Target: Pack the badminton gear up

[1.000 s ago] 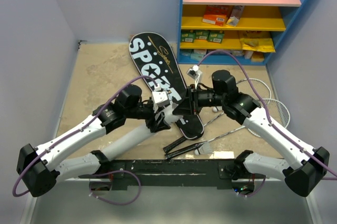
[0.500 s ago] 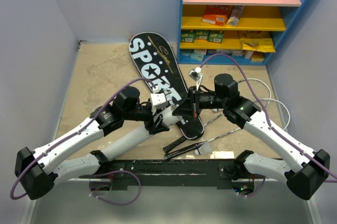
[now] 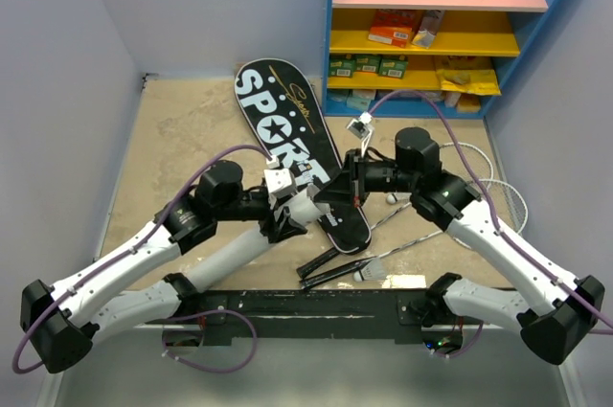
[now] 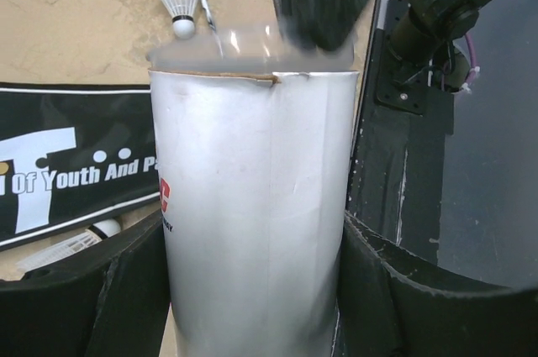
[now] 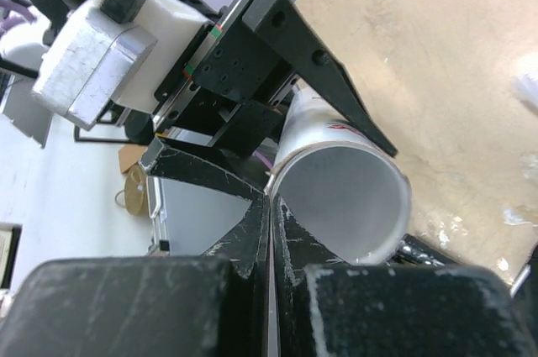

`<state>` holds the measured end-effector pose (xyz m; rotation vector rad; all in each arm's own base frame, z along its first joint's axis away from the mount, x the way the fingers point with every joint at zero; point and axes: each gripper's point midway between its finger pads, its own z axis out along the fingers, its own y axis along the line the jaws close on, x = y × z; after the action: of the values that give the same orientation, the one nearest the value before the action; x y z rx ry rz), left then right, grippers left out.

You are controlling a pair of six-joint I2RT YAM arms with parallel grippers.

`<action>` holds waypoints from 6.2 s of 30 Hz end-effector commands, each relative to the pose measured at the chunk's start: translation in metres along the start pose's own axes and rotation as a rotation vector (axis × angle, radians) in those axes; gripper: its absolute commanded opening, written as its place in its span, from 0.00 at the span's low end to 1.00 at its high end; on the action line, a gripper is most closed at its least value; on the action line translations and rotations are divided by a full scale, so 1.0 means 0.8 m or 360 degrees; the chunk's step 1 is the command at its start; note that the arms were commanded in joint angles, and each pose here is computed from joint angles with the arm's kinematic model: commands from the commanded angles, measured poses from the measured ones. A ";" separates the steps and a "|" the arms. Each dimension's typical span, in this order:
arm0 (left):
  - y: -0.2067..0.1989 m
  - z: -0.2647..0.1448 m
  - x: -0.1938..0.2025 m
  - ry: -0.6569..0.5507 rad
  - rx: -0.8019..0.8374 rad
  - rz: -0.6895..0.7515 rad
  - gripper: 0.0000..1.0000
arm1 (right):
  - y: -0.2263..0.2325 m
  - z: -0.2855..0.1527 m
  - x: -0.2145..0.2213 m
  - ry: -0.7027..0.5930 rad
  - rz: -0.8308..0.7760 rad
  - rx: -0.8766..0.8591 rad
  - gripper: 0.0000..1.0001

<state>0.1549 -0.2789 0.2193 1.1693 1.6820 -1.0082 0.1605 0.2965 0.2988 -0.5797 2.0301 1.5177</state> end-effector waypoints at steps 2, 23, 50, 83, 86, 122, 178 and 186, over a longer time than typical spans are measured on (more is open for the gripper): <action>-0.016 -0.011 -0.030 -0.0147 0.0068 0.0088 0.01 | -0.016 -0.032 -0.060 -0.0231 -0.0106 0.0184 0.00; -0.009 -0.009 -0.026 -0.0133 0.0018 0.0069 0.01 | -0.203 -0.064 -0.128 -0.0469 0.0008 0.1316 0.00; -0.003 -0.012 -0.024 -0.0146 -0.0049 0.0024 0.03 | -0.470 -0.075 -0.099 -0.0314 0.0251 0.2110 0.00; 0.095 -0.088 -0.058 -0.0394 -0.0976 -0.0026 0.05 | -0.279 0.098 -0.068 0.0037 0.0076 0.1306 0.57; 0.116 -0.110 -0.055 -0.0397 -0.1191 -0.0064 0.04 | -0.270 0.125 -0.057 0.0090 0.0084 0.1245 0.57; 0.158 -0.212 -0.040 -0.0474 -0.1915 -0.0262 0.04 | -0.293 0.203 0.014 0.0274 0.0005 0.1558 0.61; 0.158 -0.266 -0.041 -0.0628 -0.2153 -0.0404 0.04 | -0.233 0.188 0.040 0.0199 -0.0406 0.2073 0.50; 0.154 -0.270 -0.044 -0.0659 -0.2143 -0.0410 0.04 | -0.248 0.190 0.052 0.0203 -0.0397 0.2147 0.50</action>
<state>0.2423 -0.0639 0.2777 -0.0627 1.7050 -0.0158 0.2713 0.3855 0.0722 -0.3904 2.4285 -0.2018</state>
